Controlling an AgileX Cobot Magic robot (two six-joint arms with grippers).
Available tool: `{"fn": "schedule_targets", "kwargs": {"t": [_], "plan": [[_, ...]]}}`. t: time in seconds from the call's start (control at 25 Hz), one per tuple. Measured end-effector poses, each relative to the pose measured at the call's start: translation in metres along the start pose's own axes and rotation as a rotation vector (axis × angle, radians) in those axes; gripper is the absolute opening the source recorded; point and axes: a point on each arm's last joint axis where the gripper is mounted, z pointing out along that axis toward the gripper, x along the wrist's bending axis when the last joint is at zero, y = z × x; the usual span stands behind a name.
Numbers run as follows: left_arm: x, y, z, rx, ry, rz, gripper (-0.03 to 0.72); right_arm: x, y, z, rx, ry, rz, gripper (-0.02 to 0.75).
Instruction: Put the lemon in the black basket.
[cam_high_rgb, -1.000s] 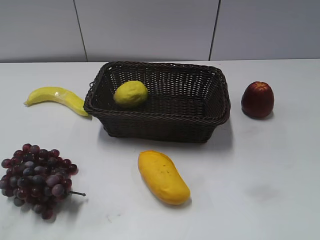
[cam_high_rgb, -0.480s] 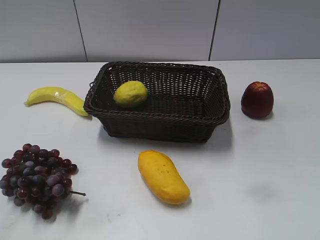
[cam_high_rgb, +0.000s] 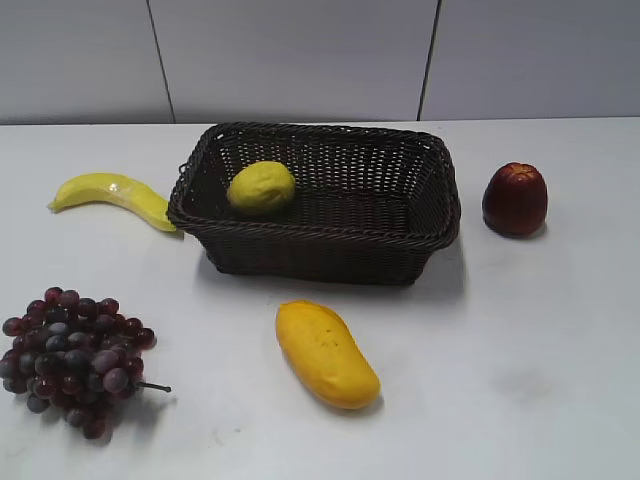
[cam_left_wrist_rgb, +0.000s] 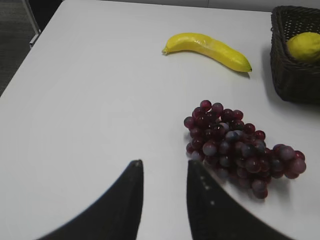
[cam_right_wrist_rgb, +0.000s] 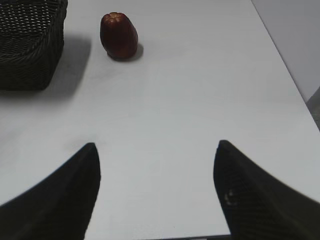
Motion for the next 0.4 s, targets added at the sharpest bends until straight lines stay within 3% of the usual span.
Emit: {"fn": "schedule_targets", "kwargs": {"t": [0.4], "plan": [[0.0000, 0.0000, 0.0000, 0.000, 0.000, 0.000, 0.235, 0.0000, -0.0001, 0.0000, 0.001, 0.000, 0.000, 0.574]]}}
